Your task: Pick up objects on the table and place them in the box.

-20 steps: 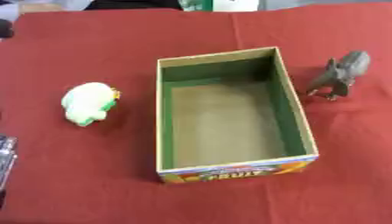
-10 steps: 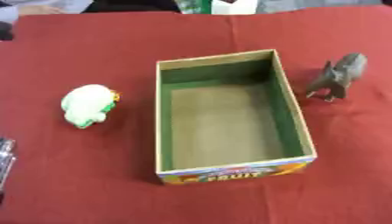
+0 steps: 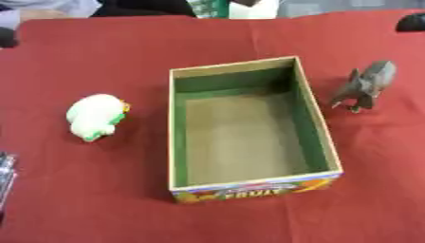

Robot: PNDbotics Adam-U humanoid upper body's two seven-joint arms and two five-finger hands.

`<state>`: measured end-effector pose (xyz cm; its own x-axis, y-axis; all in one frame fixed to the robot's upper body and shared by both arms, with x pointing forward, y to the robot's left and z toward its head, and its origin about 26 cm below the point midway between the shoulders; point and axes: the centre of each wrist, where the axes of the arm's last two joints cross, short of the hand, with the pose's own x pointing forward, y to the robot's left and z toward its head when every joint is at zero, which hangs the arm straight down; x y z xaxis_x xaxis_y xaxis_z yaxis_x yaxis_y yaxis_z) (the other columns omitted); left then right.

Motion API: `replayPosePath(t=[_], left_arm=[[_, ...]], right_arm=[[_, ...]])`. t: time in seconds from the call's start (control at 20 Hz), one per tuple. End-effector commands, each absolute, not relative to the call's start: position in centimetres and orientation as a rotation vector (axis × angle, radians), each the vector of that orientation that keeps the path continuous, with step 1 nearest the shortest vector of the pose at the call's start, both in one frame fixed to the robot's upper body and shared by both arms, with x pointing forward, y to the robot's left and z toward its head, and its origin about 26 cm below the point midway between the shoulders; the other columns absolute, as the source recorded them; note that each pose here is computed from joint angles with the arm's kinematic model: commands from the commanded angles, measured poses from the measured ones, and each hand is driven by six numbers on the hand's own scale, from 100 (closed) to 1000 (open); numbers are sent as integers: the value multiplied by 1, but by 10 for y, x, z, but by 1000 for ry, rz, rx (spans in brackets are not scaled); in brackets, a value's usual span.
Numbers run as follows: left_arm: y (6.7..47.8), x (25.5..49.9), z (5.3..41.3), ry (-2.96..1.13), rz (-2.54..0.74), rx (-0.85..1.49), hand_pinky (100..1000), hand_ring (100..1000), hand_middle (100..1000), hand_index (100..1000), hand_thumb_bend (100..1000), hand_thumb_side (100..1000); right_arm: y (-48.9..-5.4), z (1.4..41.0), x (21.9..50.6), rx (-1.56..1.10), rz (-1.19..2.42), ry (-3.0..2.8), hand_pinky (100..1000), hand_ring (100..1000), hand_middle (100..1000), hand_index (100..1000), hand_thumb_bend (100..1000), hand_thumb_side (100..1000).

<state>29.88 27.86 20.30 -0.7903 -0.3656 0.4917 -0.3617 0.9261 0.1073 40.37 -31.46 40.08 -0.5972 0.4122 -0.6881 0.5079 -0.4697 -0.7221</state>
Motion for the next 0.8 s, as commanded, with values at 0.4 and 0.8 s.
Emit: replayPosePath(t=[0.4,0.8], left_arm=[[280,297,212,-2587,-45,530,580,578,608,729,100,833],[280,297,212,-2588,-50,528,580,578,609,729,100,832]], right_arm=[[-328,387,416,1382,-2475,1265,858,971,1000,1000,629,1000],[-338,371,421,1367,-2551,1227,857,960,1000,1000,612,963]])
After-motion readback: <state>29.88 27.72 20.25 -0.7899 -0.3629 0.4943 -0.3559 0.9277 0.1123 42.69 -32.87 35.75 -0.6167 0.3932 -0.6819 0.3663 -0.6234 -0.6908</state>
